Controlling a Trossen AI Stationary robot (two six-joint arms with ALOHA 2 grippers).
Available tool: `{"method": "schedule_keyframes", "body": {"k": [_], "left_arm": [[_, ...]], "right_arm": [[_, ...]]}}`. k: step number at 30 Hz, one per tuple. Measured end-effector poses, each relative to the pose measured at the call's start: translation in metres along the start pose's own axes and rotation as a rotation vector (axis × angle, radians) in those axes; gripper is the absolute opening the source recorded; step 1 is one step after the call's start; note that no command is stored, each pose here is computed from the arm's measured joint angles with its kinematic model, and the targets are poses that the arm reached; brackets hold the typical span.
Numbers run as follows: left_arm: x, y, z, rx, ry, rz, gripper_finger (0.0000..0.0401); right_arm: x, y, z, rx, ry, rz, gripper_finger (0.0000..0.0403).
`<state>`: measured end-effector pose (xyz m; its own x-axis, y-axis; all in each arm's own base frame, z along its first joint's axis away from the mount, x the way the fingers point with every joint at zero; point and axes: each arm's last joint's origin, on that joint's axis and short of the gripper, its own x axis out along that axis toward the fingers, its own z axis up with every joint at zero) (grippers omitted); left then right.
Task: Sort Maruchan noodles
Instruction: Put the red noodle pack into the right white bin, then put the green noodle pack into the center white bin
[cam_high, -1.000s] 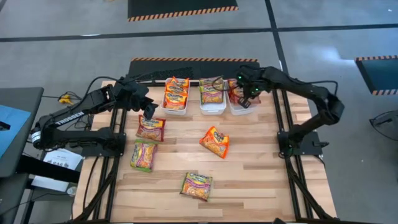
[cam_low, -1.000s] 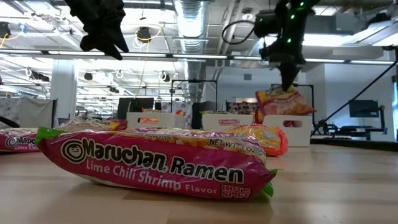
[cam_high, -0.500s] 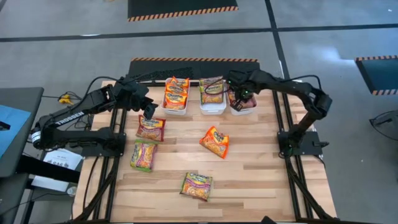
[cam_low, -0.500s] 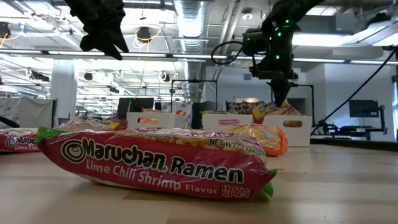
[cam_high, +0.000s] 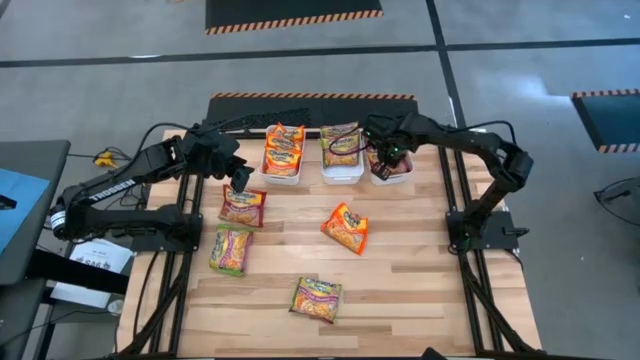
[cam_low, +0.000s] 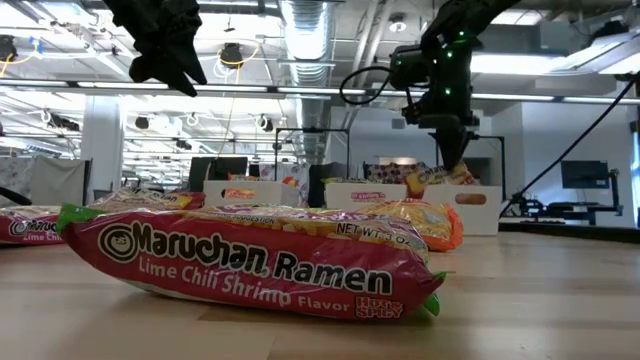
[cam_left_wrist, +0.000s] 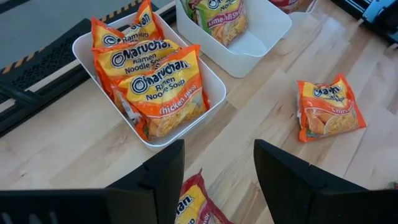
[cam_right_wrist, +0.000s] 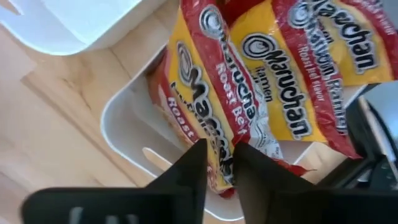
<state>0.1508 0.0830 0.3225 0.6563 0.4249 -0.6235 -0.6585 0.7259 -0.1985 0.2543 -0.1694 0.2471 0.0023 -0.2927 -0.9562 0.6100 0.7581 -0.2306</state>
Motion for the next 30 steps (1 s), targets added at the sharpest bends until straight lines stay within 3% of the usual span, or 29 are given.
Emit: {"method": "schedule_keyframes", "body": {"k": [12, 24, 30], "left_arm": [[0.0, 0.0, 0.0, -0.001, -0.001, 0.003, 0.0178], [0.0, 0.0, -0.001, -0.003, 0.008, 0.009, 0.0178], [0.005, 0.008, -0.011, -0.029, 0.129, 0.135, 0.0179]], "right_arm": [[-0.02, -0.005, 0.0, -0.015, 0.052, -0.019, 0.0175], [-0.058, -0.013, 0.018, -0.027, -0.09, -0.011, 0.0176], [-0.061, -0.015, 0.02, -0.071, -0.1, -0.013, 0.0176]]}}
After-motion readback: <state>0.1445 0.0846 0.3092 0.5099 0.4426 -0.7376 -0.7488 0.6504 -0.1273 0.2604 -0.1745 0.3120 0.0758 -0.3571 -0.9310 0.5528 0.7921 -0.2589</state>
